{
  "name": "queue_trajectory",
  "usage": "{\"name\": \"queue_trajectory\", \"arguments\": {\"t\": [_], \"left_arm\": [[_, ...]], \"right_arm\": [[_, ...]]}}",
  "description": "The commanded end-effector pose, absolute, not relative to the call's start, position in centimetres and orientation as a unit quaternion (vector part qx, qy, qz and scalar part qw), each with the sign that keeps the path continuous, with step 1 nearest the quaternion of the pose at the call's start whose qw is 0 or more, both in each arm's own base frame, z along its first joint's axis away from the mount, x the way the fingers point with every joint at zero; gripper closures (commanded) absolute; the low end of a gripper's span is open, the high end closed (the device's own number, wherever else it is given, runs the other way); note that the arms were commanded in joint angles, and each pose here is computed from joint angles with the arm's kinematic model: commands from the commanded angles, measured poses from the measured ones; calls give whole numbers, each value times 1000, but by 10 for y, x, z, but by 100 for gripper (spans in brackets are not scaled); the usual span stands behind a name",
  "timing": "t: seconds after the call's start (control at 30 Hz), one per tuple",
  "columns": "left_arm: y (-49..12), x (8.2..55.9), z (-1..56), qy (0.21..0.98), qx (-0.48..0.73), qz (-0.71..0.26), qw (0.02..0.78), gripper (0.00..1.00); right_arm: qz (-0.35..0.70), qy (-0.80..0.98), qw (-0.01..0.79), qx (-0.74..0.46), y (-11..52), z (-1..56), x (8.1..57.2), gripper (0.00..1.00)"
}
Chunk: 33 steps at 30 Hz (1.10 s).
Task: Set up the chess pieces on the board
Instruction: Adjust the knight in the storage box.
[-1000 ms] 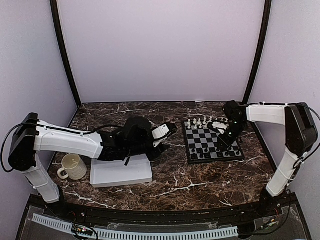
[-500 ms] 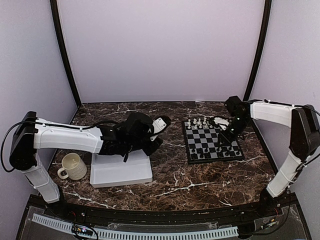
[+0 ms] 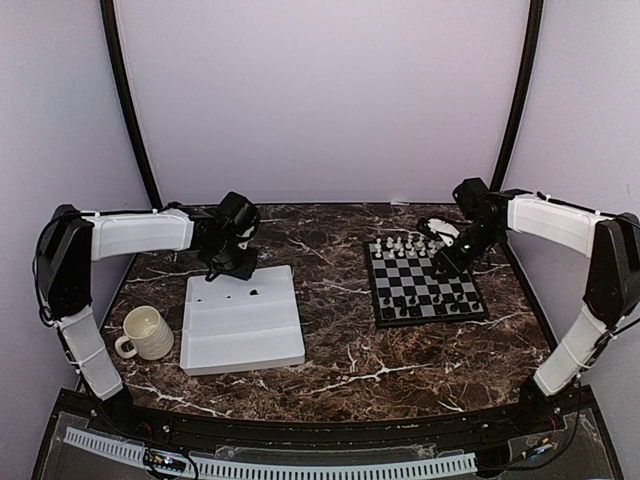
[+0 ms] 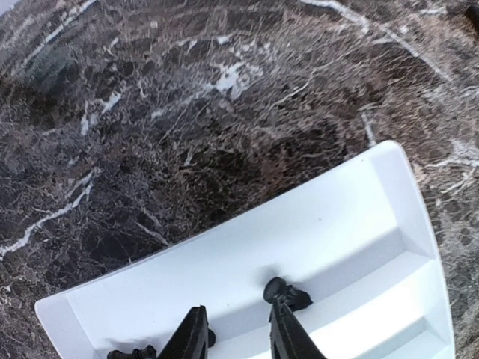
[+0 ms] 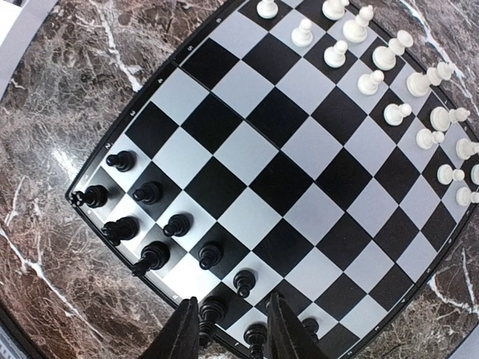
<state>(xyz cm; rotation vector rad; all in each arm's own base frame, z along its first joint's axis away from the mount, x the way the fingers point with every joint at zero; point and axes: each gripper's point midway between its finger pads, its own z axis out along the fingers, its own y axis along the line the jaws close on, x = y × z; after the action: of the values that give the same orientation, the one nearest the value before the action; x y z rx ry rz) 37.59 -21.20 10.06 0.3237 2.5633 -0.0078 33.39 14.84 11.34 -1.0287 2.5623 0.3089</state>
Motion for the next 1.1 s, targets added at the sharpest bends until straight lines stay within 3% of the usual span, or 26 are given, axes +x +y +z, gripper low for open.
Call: {"name": "queue_trajectory", "arguments": {"t": [0.0, 0.27, 0.63, 0.7, 0.8, 0.9, 1.07], "left_arm": [[-209, 363, 72, 973, 147, -30, 173, 69], [-216, 373, 52, 946, 296, -3, 133, 66], [-207, 359, 31, 965, 256, -14, 58, 64], [-202, 357, 28, 971, 235, -13, 49, 67], [-201, 352, 24, 979, 196, -40, 33, 85], [-192, 354, 24, 987, 152, -52, 24, 95], [-187, 365, 42, 989, 124, -71, 46, 100]], "right_arm": [[137, 895, 208, -371, 161, 134, 346, 67], [157, 894, 188, -375, 165, 127, 337, 67], [165, 896, 167, -376, 168, 115, 338, 67], [169, 897, 165, -375, 170, 114, 339, 67], [173, 897, 162, -374, 171, 114, 340, 67], [174, 896, 163, -374, 172, 115, 341, 67], [173, 896, 163, -375, 173, 118, 343, 67]]}}
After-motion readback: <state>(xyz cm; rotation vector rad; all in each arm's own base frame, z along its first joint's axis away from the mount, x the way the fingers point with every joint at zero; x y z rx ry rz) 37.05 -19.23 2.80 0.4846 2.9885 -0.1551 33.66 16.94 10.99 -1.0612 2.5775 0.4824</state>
